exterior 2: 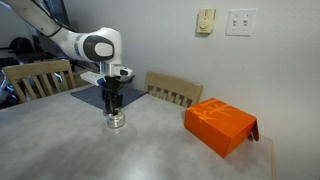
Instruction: Pick up the lid, close the container, open the container again and close it again before putting the lid back down
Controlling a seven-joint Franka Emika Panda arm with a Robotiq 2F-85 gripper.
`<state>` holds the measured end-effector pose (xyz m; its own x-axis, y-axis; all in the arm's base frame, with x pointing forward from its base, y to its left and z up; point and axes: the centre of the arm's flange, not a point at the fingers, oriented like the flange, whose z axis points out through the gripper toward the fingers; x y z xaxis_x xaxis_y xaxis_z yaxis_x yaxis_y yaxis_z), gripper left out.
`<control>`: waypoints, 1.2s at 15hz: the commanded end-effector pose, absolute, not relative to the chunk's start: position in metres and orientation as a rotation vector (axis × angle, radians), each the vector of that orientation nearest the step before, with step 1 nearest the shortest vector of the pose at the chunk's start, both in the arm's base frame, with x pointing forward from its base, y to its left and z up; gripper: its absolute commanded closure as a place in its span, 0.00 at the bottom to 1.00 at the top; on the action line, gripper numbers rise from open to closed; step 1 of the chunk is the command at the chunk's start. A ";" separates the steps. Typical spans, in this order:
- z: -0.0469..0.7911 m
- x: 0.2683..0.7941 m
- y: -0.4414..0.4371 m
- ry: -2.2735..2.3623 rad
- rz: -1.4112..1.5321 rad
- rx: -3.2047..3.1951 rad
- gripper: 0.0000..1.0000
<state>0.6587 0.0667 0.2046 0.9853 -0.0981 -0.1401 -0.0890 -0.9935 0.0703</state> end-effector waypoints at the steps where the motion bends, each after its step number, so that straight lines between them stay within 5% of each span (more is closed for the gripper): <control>1: 0.210 0.651 0.059 -0.112 -0.218 3.045 0.56; 18: 0.217 0.671 0.042 -0.018 -0.138 3.069 0.56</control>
